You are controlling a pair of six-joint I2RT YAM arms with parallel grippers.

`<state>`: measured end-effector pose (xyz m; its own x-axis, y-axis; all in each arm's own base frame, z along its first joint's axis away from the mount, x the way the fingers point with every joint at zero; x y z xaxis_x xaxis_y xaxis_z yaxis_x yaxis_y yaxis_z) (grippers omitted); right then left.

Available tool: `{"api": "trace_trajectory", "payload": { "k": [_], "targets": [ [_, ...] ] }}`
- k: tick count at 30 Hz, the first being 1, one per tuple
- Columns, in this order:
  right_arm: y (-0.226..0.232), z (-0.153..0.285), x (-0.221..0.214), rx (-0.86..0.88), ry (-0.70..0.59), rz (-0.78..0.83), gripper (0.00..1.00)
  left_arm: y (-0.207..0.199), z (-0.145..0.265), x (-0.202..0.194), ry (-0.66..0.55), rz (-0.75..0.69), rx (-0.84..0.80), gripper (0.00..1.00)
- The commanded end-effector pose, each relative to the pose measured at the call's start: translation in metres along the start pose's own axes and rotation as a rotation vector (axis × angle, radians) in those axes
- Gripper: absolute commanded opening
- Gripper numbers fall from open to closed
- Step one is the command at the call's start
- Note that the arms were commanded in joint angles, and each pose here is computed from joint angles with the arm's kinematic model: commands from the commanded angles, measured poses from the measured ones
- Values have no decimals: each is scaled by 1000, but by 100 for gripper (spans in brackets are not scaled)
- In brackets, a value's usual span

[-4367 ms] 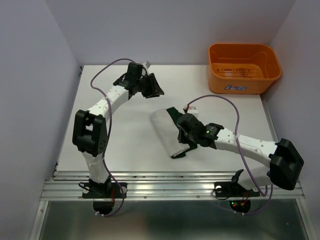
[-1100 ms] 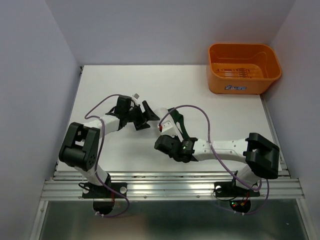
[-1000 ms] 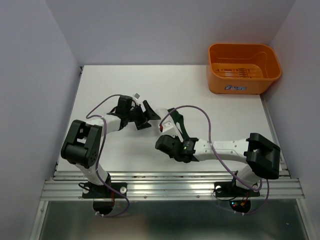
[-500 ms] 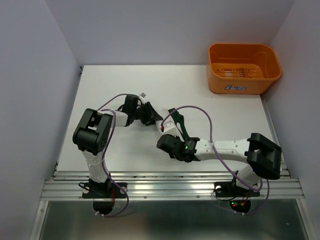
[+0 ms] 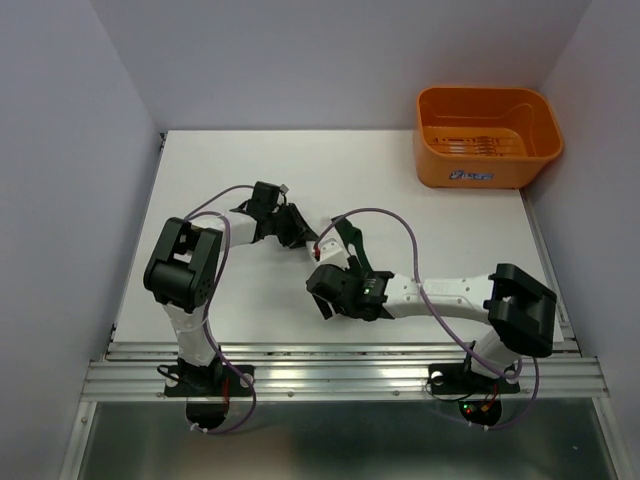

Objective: Roll the t-shirts
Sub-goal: Roll the T-shirt to the center of the board.

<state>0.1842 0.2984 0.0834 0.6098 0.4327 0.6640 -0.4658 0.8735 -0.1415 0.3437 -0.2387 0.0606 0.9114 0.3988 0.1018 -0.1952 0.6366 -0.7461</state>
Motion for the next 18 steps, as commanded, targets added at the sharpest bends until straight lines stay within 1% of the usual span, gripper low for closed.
{"api": "trace_trajectory", "payload": {
  "k": [1,6,10,12,15,18],
  "targets": [
    [4,2,28,-17,-48,0,85,-13,21,8,-55,8,67,0],
    [7,3,36,-46,-64,44,88,-16,25,11,-68,31,83,0],
    [11,-1,34,-83,-62,95,88,-18,27,12,-72,46,97,0],
    [11,-8,26,-126,-47,140,88,-20,30,14,-79,50,100,0],
    [11,-16,18,-201,-34,193,84,-23,32,13,-80,51,99,0],
    [13,-20,21,-251,-39,195,81,-23,33,12,-75,48,101,0]
  ]
}}
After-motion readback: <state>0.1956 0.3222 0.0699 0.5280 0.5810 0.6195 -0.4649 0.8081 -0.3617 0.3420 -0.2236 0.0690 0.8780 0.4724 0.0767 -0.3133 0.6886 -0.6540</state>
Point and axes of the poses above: each gripper's point midway between its finger pads, its own z axis back along the fingers, its own y axis along the line the jaws close on, x = y × z, the point moved 2 cm from there along z, back along the fingers, and after that the axes turned 2 degrees about z, right-handed, at the moved point
